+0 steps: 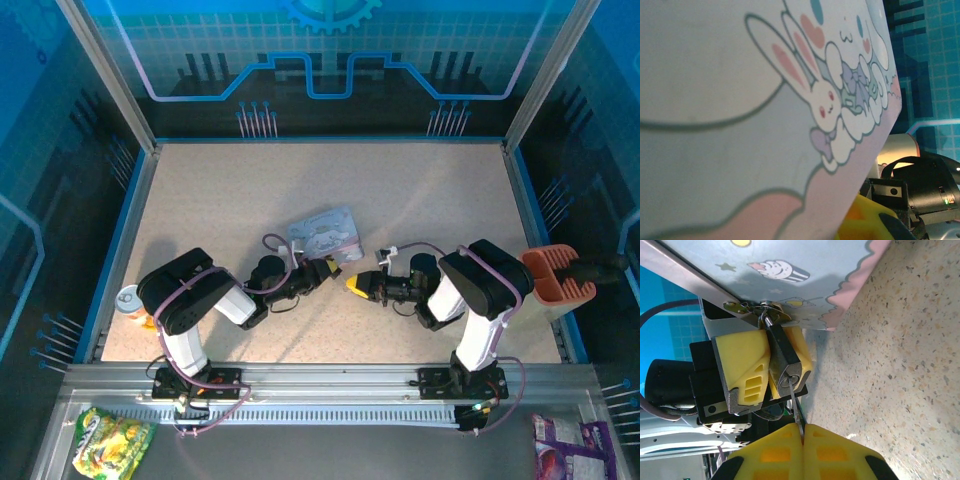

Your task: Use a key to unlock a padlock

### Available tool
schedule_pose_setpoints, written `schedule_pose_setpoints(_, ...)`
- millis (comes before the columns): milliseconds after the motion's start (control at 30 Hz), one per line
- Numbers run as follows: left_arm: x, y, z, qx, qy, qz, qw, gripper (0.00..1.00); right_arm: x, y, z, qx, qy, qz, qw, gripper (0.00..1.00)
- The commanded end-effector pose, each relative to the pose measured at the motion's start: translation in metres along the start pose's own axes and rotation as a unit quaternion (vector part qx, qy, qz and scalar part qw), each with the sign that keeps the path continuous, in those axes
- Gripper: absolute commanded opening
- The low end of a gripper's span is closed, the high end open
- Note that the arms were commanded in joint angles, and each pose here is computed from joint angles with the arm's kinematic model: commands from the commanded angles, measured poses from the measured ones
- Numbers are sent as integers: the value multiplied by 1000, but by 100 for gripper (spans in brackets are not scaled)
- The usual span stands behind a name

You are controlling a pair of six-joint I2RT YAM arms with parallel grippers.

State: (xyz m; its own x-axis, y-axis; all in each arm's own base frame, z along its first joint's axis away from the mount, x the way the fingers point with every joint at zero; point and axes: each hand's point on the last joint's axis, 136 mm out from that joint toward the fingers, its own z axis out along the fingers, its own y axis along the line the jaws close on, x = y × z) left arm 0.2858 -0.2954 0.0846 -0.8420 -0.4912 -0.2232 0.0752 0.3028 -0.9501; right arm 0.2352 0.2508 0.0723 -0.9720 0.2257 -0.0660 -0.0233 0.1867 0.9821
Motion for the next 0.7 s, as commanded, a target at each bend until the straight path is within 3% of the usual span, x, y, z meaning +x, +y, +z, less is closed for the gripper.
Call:
schedule_pose_setpoints(0, -1, -22, 3, 43, 5, 3, 999, 8, -1, 20, 3, -26, 4, -31, 999, 0)
schedule_pose_setpoints(667, 11, -29, 0, 53, 29, -5, 998, 7, -19, 27, -2, -35, -17, -41, 998, 0)
